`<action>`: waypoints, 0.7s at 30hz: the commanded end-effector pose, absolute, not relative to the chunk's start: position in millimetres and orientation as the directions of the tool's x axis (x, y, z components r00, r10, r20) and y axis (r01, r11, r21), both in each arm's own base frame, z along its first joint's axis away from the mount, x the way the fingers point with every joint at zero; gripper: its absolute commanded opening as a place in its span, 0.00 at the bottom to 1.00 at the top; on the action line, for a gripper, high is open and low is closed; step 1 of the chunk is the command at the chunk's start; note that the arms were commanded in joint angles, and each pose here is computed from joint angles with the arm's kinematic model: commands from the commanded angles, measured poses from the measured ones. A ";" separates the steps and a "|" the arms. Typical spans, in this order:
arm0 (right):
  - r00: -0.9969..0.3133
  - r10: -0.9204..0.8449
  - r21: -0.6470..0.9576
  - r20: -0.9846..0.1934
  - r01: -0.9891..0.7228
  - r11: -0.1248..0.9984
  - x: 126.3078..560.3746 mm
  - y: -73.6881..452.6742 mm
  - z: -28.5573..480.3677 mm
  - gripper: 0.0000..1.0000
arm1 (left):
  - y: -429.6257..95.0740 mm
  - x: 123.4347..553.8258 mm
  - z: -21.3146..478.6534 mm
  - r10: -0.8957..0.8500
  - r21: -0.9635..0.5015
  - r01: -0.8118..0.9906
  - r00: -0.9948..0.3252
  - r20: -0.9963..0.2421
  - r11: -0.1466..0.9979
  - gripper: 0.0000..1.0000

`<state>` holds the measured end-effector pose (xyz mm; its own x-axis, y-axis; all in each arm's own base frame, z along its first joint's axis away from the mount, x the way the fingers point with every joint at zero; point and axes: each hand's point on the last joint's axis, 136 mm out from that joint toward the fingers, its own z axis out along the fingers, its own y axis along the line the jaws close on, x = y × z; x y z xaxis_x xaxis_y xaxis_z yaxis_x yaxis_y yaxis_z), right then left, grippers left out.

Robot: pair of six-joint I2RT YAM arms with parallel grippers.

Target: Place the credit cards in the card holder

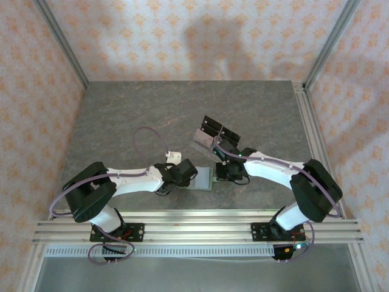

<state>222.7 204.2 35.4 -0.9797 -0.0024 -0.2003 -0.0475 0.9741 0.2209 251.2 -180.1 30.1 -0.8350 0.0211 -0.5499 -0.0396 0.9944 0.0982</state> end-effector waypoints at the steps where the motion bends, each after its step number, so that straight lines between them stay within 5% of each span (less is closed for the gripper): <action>1: -0.974 0.013 0.244 -0.228 -0.045 0.969 227.8 206.0 50.4 0.29 | -173.8 249.2 28.4 0.046 0.130 -0.027 -0.846 -0.531 0.991 1.00; 11: -0.915 -0.064 0.269 -0.399 -0.183 0.946 262.4 216.1 145.0 0.43 | -163.7 258.4 82.1 0.003 0.091 -0.072 -0.765 -0.644 0.993 1.00; 21: -0.870 -0.255 0.135 -0.421 -0.339 0.931 331.4 230.8 159.4 0.44 | -140.6 278.5 138.6 -0.079 0.035 -0.169 -0.619 -0.782 0.985 1.00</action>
